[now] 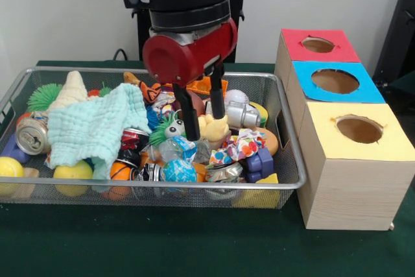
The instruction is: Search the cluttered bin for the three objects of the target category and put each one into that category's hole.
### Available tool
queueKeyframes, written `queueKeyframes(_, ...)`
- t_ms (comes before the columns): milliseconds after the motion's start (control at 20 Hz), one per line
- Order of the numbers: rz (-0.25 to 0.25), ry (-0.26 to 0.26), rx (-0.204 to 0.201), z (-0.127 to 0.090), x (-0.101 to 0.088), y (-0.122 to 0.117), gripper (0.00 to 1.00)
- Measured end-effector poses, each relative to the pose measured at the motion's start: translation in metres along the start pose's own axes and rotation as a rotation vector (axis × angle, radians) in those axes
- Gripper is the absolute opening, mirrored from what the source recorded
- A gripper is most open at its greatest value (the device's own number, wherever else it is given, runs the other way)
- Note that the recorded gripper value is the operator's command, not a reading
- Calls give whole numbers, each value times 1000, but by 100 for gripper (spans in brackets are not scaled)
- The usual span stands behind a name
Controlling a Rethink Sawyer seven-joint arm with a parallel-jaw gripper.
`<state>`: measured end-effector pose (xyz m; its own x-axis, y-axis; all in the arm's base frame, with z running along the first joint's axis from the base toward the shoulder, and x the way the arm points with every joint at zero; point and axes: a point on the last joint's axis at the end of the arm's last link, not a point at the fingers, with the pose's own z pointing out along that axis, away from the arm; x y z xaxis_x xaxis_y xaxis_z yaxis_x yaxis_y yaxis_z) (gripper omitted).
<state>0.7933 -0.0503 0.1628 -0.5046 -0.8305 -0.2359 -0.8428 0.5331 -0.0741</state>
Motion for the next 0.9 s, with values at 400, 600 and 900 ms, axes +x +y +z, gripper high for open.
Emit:
queueKeyframes(400, -44, -5, 22, -5, 2, -12, 100)
queueKeyframes(600, -57, -5, 20, -3, 2, -12, 100)
queueKeyframes(900, -61, -3, 19, -1, 2, -12, 100)
